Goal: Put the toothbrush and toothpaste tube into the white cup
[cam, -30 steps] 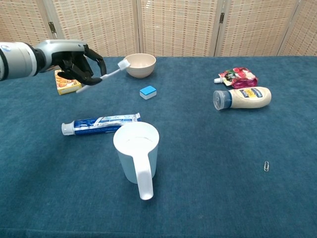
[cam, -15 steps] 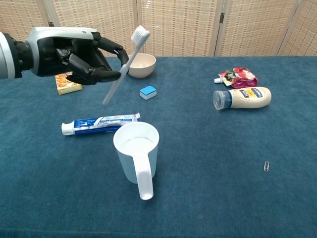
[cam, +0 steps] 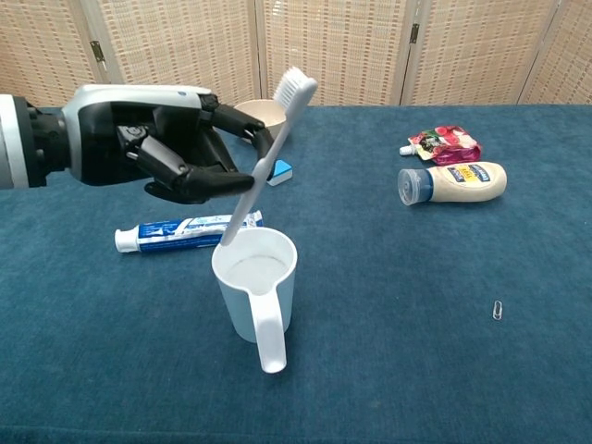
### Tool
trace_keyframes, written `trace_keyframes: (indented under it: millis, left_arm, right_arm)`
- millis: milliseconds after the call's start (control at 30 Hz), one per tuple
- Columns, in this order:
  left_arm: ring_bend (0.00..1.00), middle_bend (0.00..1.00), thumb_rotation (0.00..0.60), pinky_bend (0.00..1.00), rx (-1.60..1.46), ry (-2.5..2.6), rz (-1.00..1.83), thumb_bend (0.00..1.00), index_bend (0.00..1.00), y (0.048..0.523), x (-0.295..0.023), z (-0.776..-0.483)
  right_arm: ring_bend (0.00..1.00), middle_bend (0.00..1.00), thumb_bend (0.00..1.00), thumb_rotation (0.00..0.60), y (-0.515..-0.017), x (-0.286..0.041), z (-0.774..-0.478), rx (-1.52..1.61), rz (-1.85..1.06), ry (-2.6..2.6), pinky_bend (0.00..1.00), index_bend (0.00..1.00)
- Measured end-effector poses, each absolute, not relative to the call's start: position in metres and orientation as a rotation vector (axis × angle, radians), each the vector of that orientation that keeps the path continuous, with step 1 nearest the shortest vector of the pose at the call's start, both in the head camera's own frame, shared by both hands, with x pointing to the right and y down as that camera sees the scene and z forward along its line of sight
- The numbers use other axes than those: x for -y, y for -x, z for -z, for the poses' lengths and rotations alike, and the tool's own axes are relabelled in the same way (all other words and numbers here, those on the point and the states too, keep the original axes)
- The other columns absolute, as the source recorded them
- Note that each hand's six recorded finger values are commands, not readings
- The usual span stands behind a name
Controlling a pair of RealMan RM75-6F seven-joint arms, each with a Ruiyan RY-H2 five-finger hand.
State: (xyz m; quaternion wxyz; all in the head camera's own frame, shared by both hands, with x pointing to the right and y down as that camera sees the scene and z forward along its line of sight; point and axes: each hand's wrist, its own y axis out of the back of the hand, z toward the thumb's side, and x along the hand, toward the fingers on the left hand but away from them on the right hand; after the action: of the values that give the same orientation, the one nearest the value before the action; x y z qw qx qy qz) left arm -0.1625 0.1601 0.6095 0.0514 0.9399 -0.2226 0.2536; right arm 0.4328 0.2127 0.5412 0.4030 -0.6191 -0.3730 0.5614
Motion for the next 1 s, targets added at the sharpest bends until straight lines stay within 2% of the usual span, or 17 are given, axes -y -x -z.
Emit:
trace_keyframes:
  millis: [367, 700, 800, 867, 1000]
  left_arm:
    - [0.97, 1.00, 0.600, 1.00, 0.649, -2.838, -0.815, 0.48, 0.63, 0.159, -0.171, -0.626]
    - [0.97, 1.00, 0.600, 1.00, 0.648, -2.838, -0.878, 0.48, 0.57, 0.163, -0.172, -0.637]
    - [0.97, 1.00, 0.600, 1.00, 0.653, -2.839, -0.901, 0.47, 0.49, 0.165, -0.172, -0.640]
    - [0.97, 1.00, 0.600, 1.00, 0.650, -2.841, -0.915, 0.47, 0.39, 0.167, -0.172, -0.641]
    - [0.97, 1.00, 0.600, 1.00, 0.649, -2.845, -0.946, 0.47, 0.30, 0.171, -0.172, -0.642]
  right_arm:
    - [0.10, 0.14, 0.19, 0.600, -0.435, -0.213, -0.542, 0.948, -1.422, 1.563, 0.10, 0.00]
    - [0.10, 0.14, 0.20, 0.600, -0.437, -0.213, -0.543, 0.950, -1.422, 1.564, 0.10, 0.00]
    - [0.10, 0.14, 0.20, 0.600, -0.437, -0.213, -0.543, 0.953, -1.419, 1.567, 0.10, 0.00]
    - [0.10, 0.14, 0.20, 0.600, -0.437, -0.213, -0.543, 0.951, -1.417, 1.568, 0.10, 0.00]
    - [0.10, 0.14, 0.20, 0.600, -0.437, -0.213, -0.543, 0.954, -1.416, 1.566, 0.10, 0.00]
